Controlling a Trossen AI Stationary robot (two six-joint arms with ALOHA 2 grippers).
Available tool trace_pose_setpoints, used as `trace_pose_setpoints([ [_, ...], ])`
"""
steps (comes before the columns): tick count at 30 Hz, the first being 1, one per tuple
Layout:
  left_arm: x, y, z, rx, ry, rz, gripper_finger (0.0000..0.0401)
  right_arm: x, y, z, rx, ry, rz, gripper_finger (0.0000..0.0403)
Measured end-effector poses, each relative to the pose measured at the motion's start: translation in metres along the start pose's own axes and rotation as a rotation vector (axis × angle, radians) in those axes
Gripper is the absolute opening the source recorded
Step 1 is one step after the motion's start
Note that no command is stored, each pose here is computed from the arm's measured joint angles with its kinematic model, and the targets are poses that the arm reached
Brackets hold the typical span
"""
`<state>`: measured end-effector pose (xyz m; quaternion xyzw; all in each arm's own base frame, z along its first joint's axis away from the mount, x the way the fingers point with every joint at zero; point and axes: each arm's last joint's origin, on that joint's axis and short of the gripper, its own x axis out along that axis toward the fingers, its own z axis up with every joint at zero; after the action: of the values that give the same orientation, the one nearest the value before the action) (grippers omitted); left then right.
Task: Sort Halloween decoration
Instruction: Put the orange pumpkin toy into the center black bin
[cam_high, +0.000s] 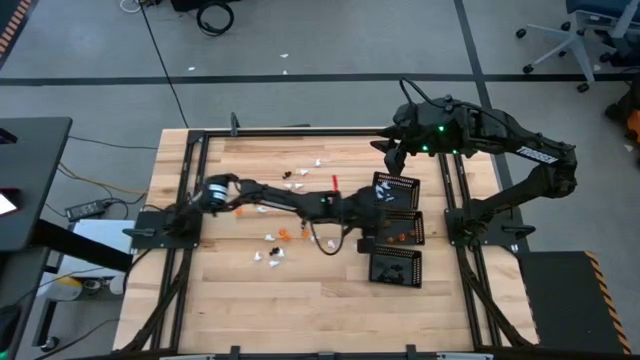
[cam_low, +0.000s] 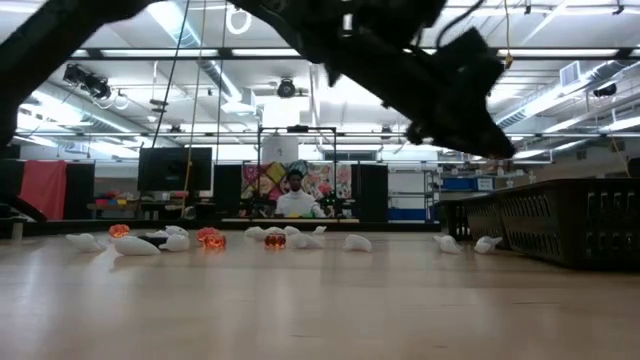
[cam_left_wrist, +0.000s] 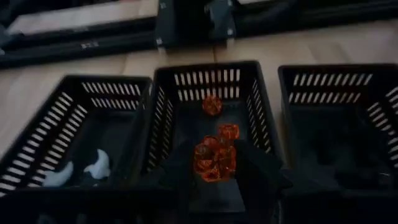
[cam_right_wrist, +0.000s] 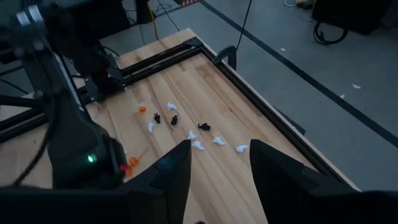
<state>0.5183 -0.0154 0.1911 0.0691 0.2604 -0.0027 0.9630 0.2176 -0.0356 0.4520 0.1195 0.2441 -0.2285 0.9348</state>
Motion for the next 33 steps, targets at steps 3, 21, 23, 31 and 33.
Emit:
trace_pose_setpoints([
  [3,0.018,-0.001,0.004,-0.011,-0.017,0.001,0.0114,0.0,0.0,0.0,-0.001,-0.001,-0.001,0.0167],
  [21,0.047,-0.003,-0.005,-0.083,-0.006,-0.042,0.0184,0.0,0.0,0.001,-0.006,-0.006,0.003,0.0167],
  [23,0.046,-0.003,-0.004,-0.091,0.002,-0.043,0.0198,0.0,0.0,0.001,-0.004,-0.006,0.003,0.0167],
  [31,0.01,-0.007,0.027,-0.085,0.034,-0.014,0.0198,-0.001,0.0,0.001,0.003,-0.009,0.004,0.0167],
  [33,-0.001,-0.011,0.037,-0.029,0.021,-0.001,0.0186,-0.001,0.0,0.001,0.003,-0.01,0.004,0.0167],
])
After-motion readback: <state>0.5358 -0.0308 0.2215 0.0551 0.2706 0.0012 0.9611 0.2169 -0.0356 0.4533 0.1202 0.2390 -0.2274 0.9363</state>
